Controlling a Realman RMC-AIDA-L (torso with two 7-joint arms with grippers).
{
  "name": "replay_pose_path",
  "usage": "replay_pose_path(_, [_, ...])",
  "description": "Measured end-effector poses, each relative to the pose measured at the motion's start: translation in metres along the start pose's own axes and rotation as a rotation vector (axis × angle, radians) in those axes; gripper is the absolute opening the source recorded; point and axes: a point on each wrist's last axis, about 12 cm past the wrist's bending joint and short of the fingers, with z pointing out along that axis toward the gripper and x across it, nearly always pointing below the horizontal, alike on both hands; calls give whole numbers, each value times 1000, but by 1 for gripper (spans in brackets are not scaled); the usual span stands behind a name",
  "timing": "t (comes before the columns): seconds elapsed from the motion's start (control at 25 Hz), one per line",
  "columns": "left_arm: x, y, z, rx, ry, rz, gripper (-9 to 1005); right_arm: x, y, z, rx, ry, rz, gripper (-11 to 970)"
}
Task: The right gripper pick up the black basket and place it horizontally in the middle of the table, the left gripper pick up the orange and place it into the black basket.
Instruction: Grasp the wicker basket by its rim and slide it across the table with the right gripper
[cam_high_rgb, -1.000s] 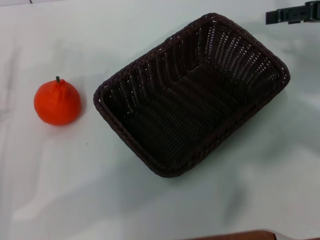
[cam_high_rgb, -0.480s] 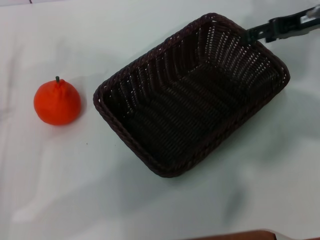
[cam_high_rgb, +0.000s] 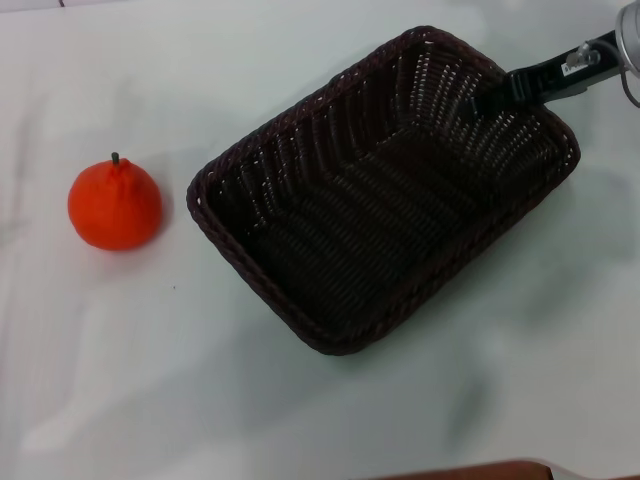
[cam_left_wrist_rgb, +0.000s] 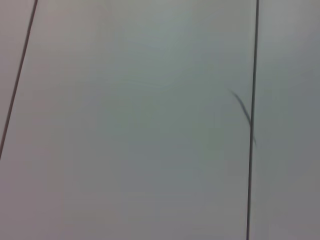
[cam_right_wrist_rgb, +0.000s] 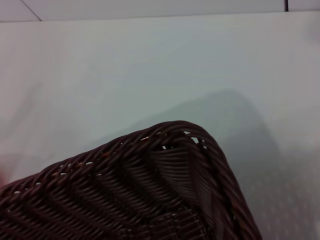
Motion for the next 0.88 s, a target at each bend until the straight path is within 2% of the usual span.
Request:
replay_pose_path(0.08, [0, 0, -1, 0, 0, -1, 932, 0, -1, 1, 2, -2, -1, 814])
replay_pose_path(0.2, [0, -1, -1, 2, 1, -1, 932, -1, -2, 2, 7, 1, 1, 560])
replay_pose_path(0.64, [1, 1, -2, -7, 7, -1, 933, -7, 0, 1, 29, -3, 64, 324])
replay_pose_path(0.88, [1, 2, -3, -11, 10, 0, 932, -16, 2, -3, 102, 32, 125, 242])
